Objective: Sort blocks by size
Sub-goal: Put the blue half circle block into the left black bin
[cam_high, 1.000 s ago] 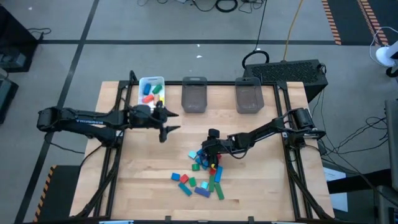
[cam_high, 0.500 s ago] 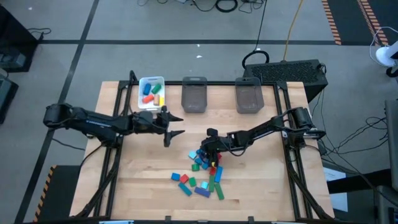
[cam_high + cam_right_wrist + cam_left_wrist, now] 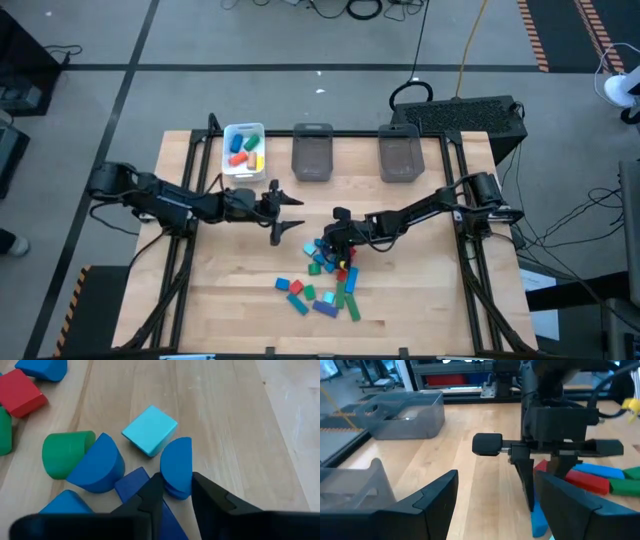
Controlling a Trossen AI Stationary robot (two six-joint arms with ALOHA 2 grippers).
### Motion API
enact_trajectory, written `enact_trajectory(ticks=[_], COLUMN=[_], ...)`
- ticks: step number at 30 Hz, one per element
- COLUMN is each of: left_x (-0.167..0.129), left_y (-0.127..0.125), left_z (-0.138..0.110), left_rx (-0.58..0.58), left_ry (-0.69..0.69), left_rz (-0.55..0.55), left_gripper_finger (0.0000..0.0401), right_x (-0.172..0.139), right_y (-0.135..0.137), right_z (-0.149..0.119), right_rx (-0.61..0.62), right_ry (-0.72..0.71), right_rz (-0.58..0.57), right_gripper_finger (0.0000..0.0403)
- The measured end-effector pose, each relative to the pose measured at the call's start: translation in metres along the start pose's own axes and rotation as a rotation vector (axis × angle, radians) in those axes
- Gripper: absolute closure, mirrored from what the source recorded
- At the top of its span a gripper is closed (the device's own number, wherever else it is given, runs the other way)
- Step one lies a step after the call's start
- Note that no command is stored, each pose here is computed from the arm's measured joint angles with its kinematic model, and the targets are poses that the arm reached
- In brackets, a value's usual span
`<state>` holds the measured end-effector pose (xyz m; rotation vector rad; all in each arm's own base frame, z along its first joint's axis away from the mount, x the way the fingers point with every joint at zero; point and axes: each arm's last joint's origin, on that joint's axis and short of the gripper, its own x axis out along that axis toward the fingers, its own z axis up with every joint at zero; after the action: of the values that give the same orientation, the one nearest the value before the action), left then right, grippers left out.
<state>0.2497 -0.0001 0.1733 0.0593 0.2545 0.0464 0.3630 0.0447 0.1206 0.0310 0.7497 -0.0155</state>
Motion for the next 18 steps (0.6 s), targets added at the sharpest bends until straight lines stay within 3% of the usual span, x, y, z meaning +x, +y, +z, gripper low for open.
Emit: enact_trajectory(ticks=[10,18], left_x=[-0.002,-0.004], left_y=[-0.022,-0.035], left_z=[0.000,0.001], left_rx=[0.286,0.402], left_ry=[-0.015,-0.031], left_rz=[-0.088,-0.134], left_gripper_finger=[0.0138,0.0138], right_x=[-0.005,-0.024], right_y=[-0.002,-0.001], right_z=[0.005,0.022], right_rx=[0.031,0.039], right_ry=[-0.018,-0.100], right_rz=[-0.002,0.010], right_gripper_finger=[0.0366,0.0381])
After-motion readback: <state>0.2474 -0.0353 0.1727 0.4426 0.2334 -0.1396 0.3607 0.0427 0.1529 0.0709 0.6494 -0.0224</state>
